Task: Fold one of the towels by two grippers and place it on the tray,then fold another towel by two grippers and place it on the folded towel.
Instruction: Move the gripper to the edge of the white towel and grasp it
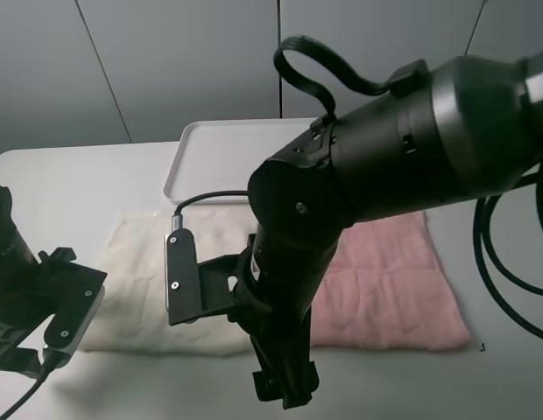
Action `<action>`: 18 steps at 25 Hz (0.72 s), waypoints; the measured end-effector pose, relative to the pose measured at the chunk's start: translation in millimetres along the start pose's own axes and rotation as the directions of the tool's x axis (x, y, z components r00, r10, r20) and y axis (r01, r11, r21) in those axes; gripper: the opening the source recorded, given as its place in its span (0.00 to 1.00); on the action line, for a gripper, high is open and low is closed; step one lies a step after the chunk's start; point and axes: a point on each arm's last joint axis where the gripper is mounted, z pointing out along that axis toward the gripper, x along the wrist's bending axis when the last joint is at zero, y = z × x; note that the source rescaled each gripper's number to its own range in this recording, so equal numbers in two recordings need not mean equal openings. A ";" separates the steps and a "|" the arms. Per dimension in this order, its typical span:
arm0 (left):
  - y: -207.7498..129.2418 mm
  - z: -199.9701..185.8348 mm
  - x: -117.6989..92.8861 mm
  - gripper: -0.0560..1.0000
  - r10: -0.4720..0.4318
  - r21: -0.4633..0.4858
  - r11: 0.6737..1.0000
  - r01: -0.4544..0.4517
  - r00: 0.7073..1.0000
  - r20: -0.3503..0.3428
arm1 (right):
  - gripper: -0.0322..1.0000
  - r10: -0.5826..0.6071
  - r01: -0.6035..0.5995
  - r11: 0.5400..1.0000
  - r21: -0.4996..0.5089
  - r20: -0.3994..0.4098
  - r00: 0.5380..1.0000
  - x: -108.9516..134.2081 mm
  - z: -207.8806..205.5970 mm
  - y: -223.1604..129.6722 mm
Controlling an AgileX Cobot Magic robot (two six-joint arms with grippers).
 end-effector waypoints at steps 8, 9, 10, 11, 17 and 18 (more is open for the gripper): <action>0.0 6.8 0.9 0.99 0.015 0.009 1.000 -0.015 1.000 0.018 | 1.00 0.000 0.000 1.000 0.019 -0.015 1.000 1.1 7.8 0.1; 0.1 9.2 0.8 0.99 0.015 0.012 1.000 -0.015 0.999 0.029 | 1.00 0.000 0.000 1.000 0.019 -0.015 1.000 1.1 7.8 0.1; 0.2 10.3 0.8 0.99 0.015 0.012 1.000 -0.016 0.999 0.032 | 1.00 0.000 0.000 1.000 0.019 -0.015 1.000 1.1 7.8 0.1; 0.2 10.7 0.8 0.99 0.015 0.013 1.000 -0.016 0.999 0.034 | 1.00 0.000 0.000 1.000 0.019 -0.015 1.000 1.1 7.8 0.1; 0.2 11.2 0.7 0.99 0.016 0.013 1.000 -0.016 0.999 0.037 | 1.00 0.000 0.000 1.000 0.000 0.005 1.000 -0.9 8.6 1.9; 0.2 11.2 0.7 0.99 0.016 0.013 1.000 -0.016 0.999 0.037 | 1.00 0.000 0.000 1.000 -0.002 0.007 1.000 -1.3 9.4 2.1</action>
